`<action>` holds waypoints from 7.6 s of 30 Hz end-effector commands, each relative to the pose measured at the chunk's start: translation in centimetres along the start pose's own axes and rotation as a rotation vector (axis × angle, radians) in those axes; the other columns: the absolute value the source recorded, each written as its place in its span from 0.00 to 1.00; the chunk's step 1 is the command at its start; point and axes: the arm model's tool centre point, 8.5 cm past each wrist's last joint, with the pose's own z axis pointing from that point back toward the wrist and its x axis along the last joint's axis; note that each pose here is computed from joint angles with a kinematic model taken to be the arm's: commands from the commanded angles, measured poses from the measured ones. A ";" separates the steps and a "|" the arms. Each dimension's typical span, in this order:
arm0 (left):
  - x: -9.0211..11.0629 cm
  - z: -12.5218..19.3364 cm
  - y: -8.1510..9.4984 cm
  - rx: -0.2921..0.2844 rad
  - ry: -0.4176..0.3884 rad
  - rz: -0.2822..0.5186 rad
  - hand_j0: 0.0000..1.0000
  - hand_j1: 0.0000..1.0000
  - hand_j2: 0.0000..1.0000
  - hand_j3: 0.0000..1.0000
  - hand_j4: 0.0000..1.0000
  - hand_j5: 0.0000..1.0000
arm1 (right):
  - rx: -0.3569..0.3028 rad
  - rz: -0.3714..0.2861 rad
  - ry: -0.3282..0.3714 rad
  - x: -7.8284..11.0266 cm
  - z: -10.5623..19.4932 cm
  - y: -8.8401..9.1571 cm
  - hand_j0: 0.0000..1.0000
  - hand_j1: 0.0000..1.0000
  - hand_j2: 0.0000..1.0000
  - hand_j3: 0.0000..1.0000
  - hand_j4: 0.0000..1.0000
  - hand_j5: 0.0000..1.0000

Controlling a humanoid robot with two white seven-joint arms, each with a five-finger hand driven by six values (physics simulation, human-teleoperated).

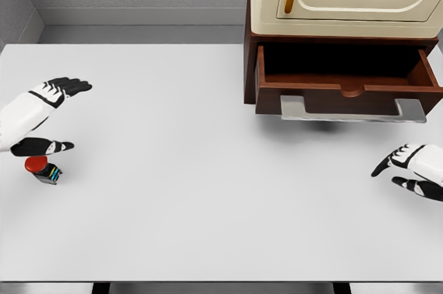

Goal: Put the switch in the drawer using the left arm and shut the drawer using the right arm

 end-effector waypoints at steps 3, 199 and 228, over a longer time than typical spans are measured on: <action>0.3 -0.1 0.1 0.026 -0.007 0.017 1.00 1.00 1.00 1.00 1.00 1.00 | -0.005 0.010 -0.017 0.5 -0.2 -0.4 0.50 0.50 0.50 0.50 0.50 0.50; 20.6 -28.0 0.0 0.117 -0.340 0.036 0.20 0.20 0.20 0.20 0.20 0.20 | 0.025 0.055 -0.011 0.1 -0.1 -1.8 0.53 0.53 0.53 0.53 0.53 0.53; 24.2 -31.1 -0.5 0.032 -0.275 -0.360 0.19 0.19 0.19 0.19 0.19 0.19 | 0.023 0.057 -0.008 0.0 -0.1 -1.9 0.53 0.53 0.53 0.53 0.53 0.53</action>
